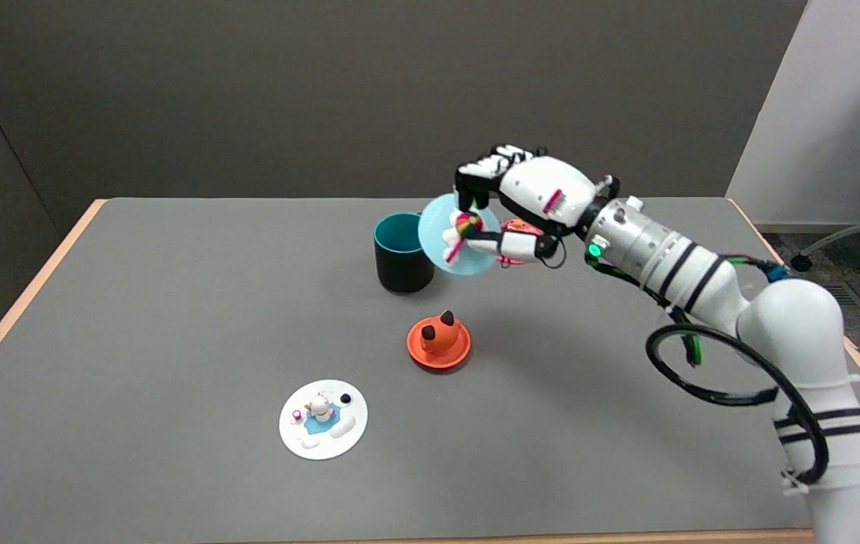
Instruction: Pick up the cup lid with blue sky.
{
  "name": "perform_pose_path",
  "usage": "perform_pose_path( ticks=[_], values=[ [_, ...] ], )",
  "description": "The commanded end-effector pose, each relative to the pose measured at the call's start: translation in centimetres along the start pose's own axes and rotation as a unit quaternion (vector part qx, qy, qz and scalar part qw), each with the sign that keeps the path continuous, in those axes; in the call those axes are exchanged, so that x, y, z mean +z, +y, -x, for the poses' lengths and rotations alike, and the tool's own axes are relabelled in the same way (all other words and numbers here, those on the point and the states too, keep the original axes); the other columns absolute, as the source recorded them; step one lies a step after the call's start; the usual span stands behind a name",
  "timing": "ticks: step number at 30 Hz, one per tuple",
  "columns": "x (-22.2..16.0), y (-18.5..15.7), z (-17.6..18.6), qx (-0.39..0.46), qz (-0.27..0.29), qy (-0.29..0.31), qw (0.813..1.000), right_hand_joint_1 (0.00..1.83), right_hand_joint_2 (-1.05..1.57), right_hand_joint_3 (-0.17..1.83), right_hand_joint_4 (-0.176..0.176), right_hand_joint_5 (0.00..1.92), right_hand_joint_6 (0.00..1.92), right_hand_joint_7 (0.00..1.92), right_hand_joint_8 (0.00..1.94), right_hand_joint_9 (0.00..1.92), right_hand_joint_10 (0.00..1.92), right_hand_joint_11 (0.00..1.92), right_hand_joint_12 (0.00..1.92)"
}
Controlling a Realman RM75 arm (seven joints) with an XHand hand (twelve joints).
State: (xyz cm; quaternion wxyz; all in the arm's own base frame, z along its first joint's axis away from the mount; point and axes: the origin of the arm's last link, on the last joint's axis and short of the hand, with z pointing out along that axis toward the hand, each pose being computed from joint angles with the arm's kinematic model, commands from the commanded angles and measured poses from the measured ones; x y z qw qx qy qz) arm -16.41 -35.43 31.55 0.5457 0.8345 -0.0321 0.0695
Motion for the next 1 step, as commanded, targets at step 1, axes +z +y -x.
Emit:
perform_pose_path(
  ticks=[1],
  values=[
    [4.33, -1.83, -4.08, -0.007, -0.036, 0.008, 0.999, 1.02, 1.38, 0.08, -0.003, 0.53, 1.78, 0.44, 1.69, 0.32, 1.22, 0.14, 1.52]
  ],
)
